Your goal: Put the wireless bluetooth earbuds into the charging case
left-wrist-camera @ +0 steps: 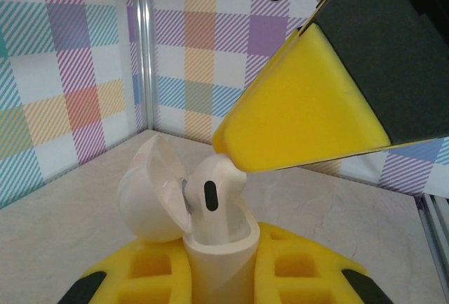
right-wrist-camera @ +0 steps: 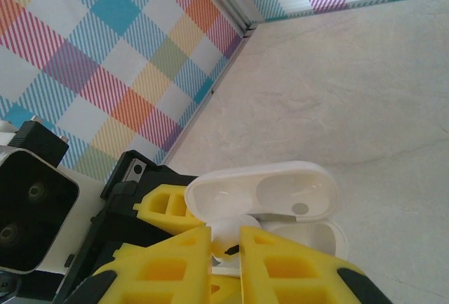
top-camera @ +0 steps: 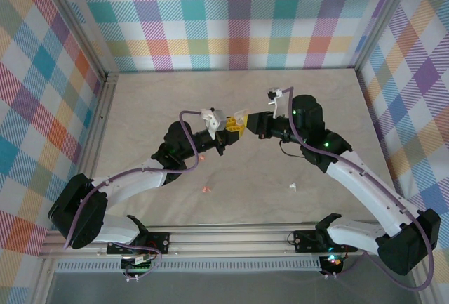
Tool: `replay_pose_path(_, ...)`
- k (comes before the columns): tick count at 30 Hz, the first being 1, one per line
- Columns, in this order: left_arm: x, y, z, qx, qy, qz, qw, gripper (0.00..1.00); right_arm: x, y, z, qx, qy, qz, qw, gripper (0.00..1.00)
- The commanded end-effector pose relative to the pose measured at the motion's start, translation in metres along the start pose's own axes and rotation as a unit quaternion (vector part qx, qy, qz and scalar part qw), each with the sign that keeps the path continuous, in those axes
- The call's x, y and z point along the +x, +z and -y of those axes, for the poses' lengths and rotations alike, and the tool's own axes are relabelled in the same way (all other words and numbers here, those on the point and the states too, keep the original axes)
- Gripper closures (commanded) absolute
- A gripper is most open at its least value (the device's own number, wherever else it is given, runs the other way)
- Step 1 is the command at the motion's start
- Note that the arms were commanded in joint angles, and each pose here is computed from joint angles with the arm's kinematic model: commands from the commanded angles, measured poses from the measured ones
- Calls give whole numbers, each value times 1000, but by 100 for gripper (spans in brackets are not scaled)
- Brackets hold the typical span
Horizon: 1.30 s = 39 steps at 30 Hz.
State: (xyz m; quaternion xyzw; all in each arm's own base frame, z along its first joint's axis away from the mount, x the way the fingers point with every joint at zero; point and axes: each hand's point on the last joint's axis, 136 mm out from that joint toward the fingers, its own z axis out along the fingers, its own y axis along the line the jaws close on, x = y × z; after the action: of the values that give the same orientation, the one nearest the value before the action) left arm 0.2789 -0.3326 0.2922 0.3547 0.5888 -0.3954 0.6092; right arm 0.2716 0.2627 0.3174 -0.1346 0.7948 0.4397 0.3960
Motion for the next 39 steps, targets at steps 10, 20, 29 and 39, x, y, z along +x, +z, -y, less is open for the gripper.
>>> replay_pose_path(10,-30,1,6,10,21,34,999,100,2,0,-9,-3,-28,-20,999,75)
replay_pose_path(20,-20,-1,3,2,26,16,1000,100,-11,-14,-9,31,-44,-15,998,67)
replay_pose_path(29,22,-17,-6,-39,24,-53,998,100,-11,-34,31,146,-8,-46,988,62)
replay_pose_path(39,51,-48,4,-40,19,-92,995,100,84,-85,165,372,145,-206,893,52)
